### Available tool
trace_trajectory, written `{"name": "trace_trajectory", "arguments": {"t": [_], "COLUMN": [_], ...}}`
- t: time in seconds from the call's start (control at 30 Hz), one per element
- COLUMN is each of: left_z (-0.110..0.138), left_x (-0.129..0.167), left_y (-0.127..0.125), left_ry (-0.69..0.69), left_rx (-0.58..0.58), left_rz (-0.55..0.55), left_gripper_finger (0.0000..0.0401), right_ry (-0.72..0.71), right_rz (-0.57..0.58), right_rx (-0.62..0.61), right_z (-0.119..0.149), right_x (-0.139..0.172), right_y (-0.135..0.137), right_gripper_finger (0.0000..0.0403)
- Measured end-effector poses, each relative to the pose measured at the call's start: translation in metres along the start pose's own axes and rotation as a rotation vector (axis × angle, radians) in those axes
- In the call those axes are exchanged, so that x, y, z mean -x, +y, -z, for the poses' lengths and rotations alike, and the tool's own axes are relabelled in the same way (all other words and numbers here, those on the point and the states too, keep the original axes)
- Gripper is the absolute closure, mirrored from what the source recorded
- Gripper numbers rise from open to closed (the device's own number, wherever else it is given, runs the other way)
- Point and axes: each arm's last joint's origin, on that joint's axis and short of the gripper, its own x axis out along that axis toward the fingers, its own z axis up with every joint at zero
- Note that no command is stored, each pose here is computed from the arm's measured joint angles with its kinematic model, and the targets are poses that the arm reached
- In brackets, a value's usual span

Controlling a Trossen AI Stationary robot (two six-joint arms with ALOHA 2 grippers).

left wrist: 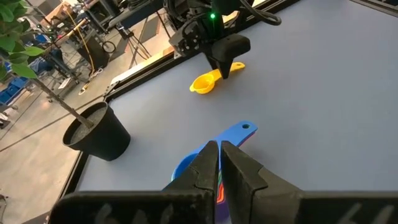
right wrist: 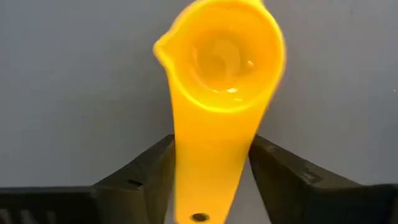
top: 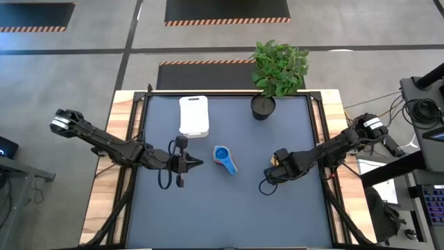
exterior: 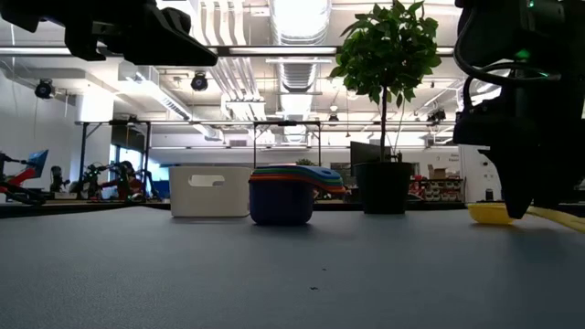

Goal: Nest measuring cups in basket
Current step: Stack the yellow measuring cup on the top of the blue measuring cup

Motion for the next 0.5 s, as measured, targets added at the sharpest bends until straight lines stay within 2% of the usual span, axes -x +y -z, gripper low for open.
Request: {"name": "trace_trajectory", "arguments": {"t": [0.17, 0.5], "left_z": [0.0, 0.0], "left_x": [0.0, 0.0], "left_y": [0.0, 0.0], "left_ry": [0.0, 0.0], "left_rx": [0.0, 0.0], "left_rz": [0.0, 0.0], "left_gripper_finger": [0.0401, 0.0401], "right_ry": [-0.007, -0.004], "right_rz": [0.0, 0.006], "right_rx": [0.021, 0.077], "right_z": [-0.0002, -0.0006], "right_x": [-0.0001, 0.0024], "right_y": [0.0, 0.0004], "right_gripper_finger": [0.0258, 0.0244]}}
